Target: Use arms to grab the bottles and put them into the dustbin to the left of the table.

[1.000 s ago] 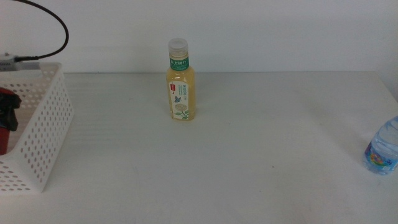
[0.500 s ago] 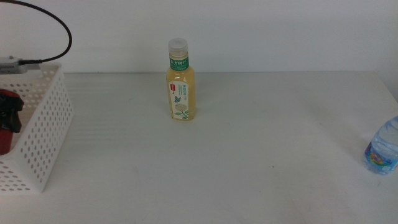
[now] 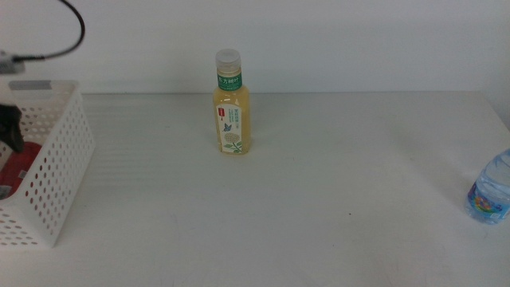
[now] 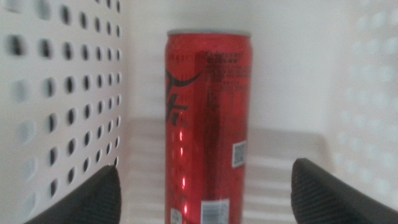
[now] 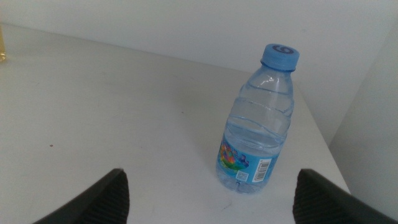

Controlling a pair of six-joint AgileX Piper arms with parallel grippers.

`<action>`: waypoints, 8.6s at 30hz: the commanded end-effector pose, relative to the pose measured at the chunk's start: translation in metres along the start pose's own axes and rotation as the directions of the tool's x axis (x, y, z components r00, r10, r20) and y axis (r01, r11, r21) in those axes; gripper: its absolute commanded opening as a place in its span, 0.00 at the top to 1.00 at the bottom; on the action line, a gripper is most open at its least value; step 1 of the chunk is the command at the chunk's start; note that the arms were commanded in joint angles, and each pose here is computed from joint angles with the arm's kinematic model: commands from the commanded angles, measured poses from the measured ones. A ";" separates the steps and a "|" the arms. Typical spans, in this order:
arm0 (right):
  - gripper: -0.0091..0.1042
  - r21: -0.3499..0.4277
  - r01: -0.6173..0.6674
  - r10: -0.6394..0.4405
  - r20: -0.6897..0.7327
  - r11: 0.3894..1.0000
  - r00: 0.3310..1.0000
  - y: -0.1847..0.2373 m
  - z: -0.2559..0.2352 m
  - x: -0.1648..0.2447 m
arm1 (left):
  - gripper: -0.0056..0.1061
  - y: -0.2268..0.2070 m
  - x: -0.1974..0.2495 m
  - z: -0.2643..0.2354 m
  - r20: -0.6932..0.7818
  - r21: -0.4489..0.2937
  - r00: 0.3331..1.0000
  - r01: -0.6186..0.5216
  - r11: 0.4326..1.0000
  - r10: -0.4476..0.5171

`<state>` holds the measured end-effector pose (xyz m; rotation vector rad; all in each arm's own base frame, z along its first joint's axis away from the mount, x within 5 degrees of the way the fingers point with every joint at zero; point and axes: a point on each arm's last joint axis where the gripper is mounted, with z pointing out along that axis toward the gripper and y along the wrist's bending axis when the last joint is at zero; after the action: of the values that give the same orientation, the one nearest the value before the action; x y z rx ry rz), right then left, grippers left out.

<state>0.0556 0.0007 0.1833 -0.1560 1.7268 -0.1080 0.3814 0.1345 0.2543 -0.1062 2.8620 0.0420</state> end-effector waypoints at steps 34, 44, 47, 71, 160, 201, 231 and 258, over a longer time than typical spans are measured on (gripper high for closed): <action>0.24 0.023 0.013 -0.015 0.106 1.000 0.994 -0.002 -0.003 -0.010 | 0.14 -0.163 0.101 -0.231 0.652 0.115 0.745 -0.279 0.953 0.139; 0.24 0.023 0.013 -0.015 0.106 1.000 0.994 -0.002 -0.003 -0.010 | 0.14 -0.179 0.150 -0.175 0.763 0.156 0.637 -0.344 0.926 0.108; 0.24 0.023 0.013 -0.015 0.106 1.000 0.994 -0.002 -0.003 -0.010 | 0.14 -0.178 0.159 -0.155 0.767 0.179 0.637 -0.329 0.927 0.078; 0.24 0.023 0.013 -0.015 0.106 1.000 0.994 -0.002 -0.003 -0.010 | 0.14 -0.182 0.189 -0.078 0.816 0.244 0.575 -0.266 0.933 -0.050; 0.24 0.023 0.013 -0.015 0.106 1.000 0.994 -0.002 -0.003 -0.010 | 0.14 -0.325 0.031 0.050 0.943 0.197 0.324 -0.353 0.915 -0.078; 0.24 0.023 0.013 -0.015 0.106 1.000 0.994 -0.002 -0.003 -0.010 | 0.99 -0.315 0.039 0.021 0.963 0.185 0.250 -0.363 0.913 -0.096; 0.24 0.023 0.013 -0.015 0.106 1.000 0.994 -0.002 -0.003 -0.010 | 0.99 -0.241 0.143 -0.101 0.890 0.228 0.456 -0.436 0.871 -0.004; 0.24 0.023 0.013 -0.015 0.106 1.000 0.994 -0.002 -0.003 -0.010 | 0.99 -0.149 0.087 -0.181 0.539 0.133 0.829 -0.259 0.957 0.150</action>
<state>0.0556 0.0007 0.1833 -0.1560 1.7268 -0.1080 0.2594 -0.0317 0.3743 0.2467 2.3949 -0.1566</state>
